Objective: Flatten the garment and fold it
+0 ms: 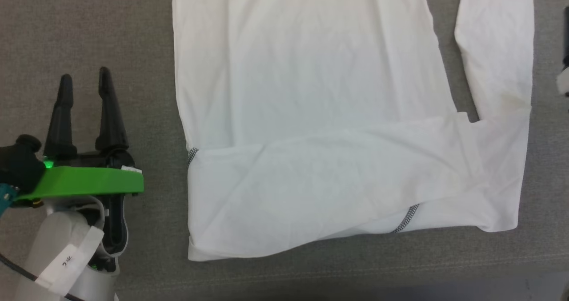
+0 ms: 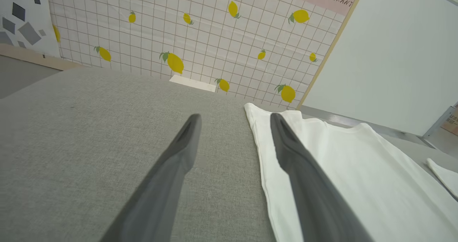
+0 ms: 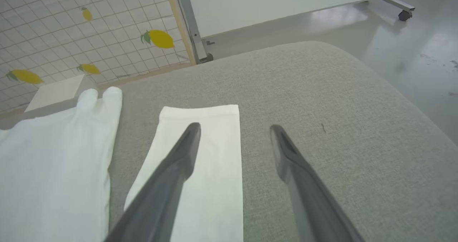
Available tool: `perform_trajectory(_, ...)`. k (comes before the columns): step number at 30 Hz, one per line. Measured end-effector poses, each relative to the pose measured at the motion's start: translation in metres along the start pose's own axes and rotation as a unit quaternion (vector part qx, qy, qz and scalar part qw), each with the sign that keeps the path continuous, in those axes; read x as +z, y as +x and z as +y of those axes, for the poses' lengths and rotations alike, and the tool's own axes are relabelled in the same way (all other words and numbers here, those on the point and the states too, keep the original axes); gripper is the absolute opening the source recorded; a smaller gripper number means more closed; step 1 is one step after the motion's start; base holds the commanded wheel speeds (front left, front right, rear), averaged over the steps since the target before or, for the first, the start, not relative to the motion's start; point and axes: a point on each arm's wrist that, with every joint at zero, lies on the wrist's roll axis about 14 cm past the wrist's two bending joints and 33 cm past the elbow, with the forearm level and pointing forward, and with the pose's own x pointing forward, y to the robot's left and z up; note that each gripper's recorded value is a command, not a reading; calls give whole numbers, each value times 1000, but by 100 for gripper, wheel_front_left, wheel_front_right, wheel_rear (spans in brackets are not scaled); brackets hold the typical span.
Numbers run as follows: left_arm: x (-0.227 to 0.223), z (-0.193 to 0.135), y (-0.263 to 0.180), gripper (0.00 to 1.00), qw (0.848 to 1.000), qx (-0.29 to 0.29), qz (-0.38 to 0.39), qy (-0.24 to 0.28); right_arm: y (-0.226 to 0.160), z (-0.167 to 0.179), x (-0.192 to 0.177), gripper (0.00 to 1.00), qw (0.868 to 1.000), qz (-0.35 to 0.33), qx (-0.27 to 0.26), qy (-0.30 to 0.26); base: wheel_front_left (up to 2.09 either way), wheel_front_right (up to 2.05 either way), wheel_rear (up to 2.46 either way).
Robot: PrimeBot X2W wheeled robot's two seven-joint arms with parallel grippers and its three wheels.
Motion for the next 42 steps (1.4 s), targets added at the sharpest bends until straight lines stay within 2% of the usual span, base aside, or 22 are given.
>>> perform_trajectory(5,-13,18,1,100,1000,19,1,12,33,-8,-11,100,999,39,-22,17,0,0,0)
perform_trajectory(12,-32,36,3,100,999,38,7,19,71,-7,-34,100,995,89,-36,9,0,0,0)
perform_trajectory(18,-53,51,1,100,998,49,24,25,94,-2,-69,100,988,148,-42,6,0,0,0)
perform_trajectory(19,-56,51,0,100,998,51,26,24,96,-2,-72,93,987,155,-44,6,0,0,0)
perform_trajectory(20,-58,53,-1,100,998,52,28,23,99,-3,-74,71,986,162,-45,4,0,0,0)
perform_trajectory(21,-59,54,-2,100,998,53,30,23,100,-4,-75,41,984,169,-48,2,0,0,0)
perform_trajectory(22,-59,56,-3,100,998,54,32,29,101,-5,-76,25,983,176,-50,-3,0,0,0)
perform_trajectory(23,-59,57,-4,100,997,54,33,33,102,-6,-75,0,982,180,-51,-6,0,0,0)
perform_trajectory(26,-58,59,-6,100,997,56,33,39,99,-9,-74,0,979,195,-57,-10,0,0,0)
perform_trajectory(33,-50,53,-7,100,998,53,25,34,83,-16,-67,0,981,179,-60,-30,0,0,0)
perform_trajectory(42,-25,38,-16,100,999,44,9,24,39,-41,-29,0,991,111,-56,-57,0,0,0)
